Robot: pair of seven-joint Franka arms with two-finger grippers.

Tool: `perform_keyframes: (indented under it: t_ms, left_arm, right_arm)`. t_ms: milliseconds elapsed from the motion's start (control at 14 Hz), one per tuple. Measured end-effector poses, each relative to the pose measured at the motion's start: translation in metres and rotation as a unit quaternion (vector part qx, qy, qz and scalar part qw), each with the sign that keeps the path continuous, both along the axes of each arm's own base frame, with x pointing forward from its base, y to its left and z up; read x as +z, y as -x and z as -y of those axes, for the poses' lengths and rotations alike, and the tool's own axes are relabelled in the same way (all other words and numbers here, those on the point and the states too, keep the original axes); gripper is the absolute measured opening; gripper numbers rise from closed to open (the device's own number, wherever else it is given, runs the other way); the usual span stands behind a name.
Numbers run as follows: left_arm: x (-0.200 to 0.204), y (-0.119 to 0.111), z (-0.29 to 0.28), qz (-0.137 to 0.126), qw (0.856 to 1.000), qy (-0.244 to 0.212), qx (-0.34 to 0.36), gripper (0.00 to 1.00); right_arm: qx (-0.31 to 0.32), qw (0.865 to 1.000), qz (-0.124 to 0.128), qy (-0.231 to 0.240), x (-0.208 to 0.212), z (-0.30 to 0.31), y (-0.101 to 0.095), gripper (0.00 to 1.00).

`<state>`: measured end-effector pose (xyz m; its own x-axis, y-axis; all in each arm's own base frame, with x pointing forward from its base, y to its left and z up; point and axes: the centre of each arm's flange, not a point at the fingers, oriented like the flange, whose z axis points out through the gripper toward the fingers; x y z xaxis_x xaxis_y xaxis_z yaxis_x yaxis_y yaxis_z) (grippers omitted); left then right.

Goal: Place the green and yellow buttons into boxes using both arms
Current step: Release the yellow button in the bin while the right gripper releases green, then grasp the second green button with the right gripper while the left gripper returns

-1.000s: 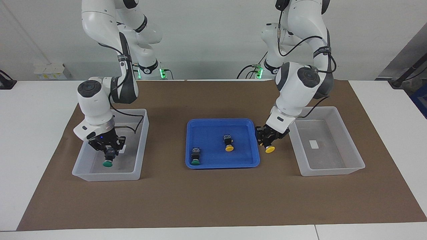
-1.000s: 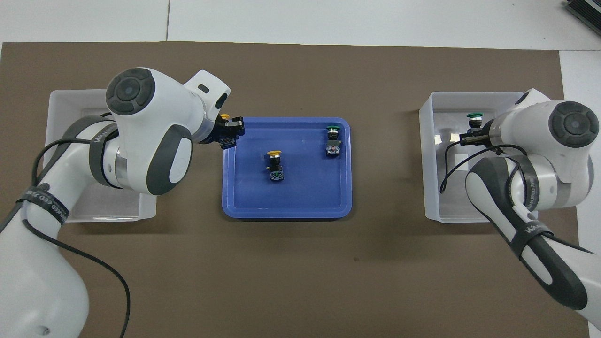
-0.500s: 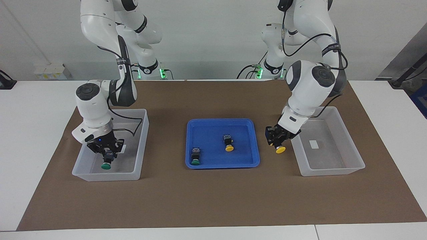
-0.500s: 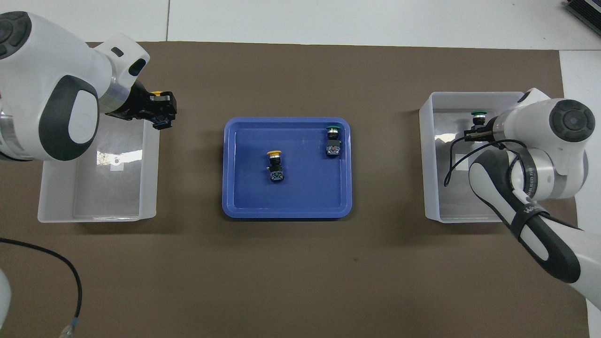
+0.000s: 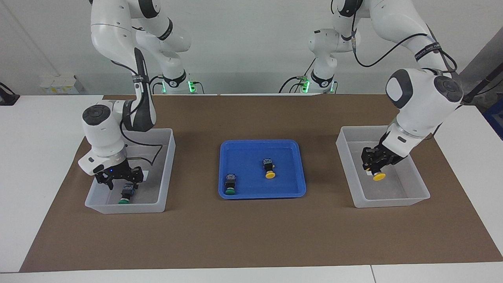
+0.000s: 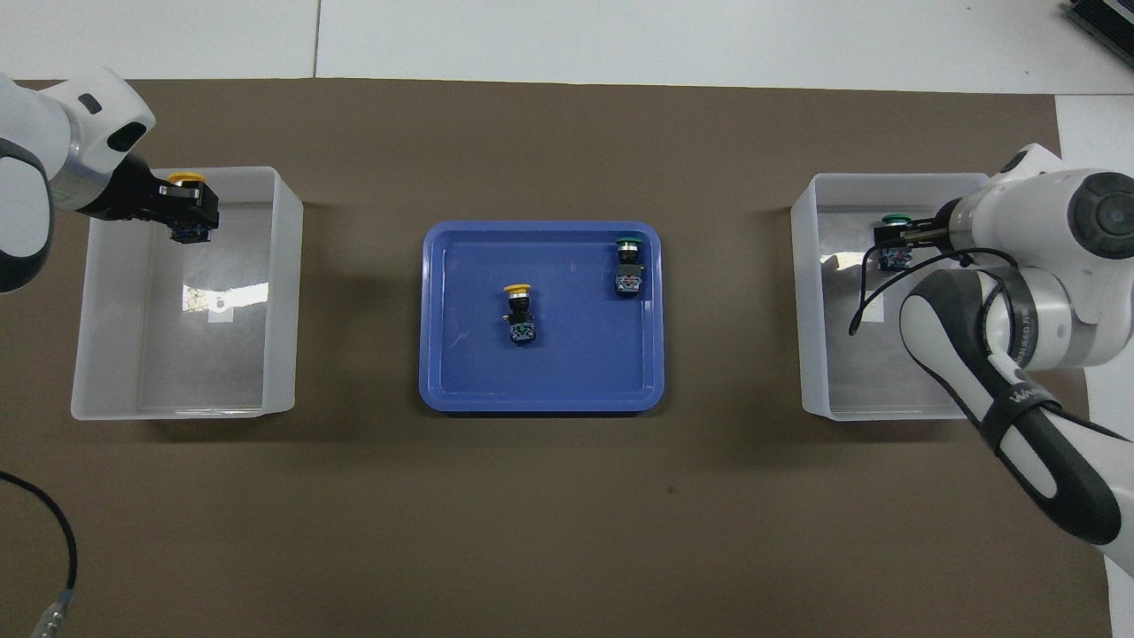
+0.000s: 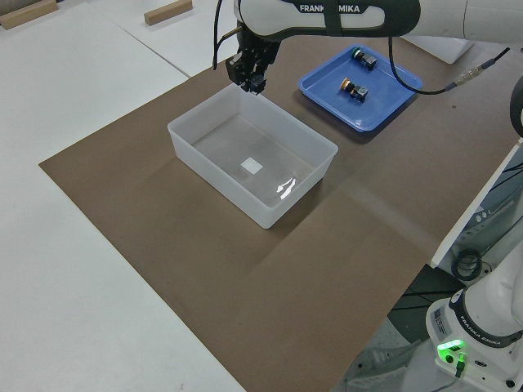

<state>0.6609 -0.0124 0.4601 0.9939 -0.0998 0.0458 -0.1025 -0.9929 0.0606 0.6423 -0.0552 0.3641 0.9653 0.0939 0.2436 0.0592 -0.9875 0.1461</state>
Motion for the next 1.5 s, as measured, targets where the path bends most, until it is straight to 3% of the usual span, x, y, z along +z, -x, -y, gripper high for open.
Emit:
perform_keyframes:
  t_ms: [500,786,929,1214,1357,1500]
  left_arm:
    - [-0.058,0.014,-0.006,0.022,1.0,-0.01,0.004,0.44]
    - [-0.081,0.018,-0.006,0.039,0.999,-0.012,0.005,0.44]
    - [-0.102,0.021,-0.006,0.042,0.999,-0.012,0.006,0.44]
    - [-0.126,0.025,-0.009,0.038,0.999,-0.013,0.008,0.44]
    - [-0.126,0.025,-0.01,0.039,0.999,-0.013,0.009,0.48]
    - [-0.124,0.024,-0.012,0.042,0.999,-0.019,0.005,0.66]
  right_arm:
    - [-0.023,0.998,-0.003,-0.059,0.081,-0.071,0.023,1.0]
    - [-0.013,0.997,-0.004,-0.074,0.077,-0.155,0.03,1.0]
    - [-0.015,0.996,0.011,-0.086,0.068,-0.206,0.033,1.0]
    - [-0.02,0.995,0.026,-0.095,0.054,-0.271,0.02,1.0]
    - [0.003,0.997,0.038,-0.063,0.045,-0.294,0.015,1.0]
    - [0.006,0.997,0.047,-0.058,0.043,-0.304,0.006,1.0]
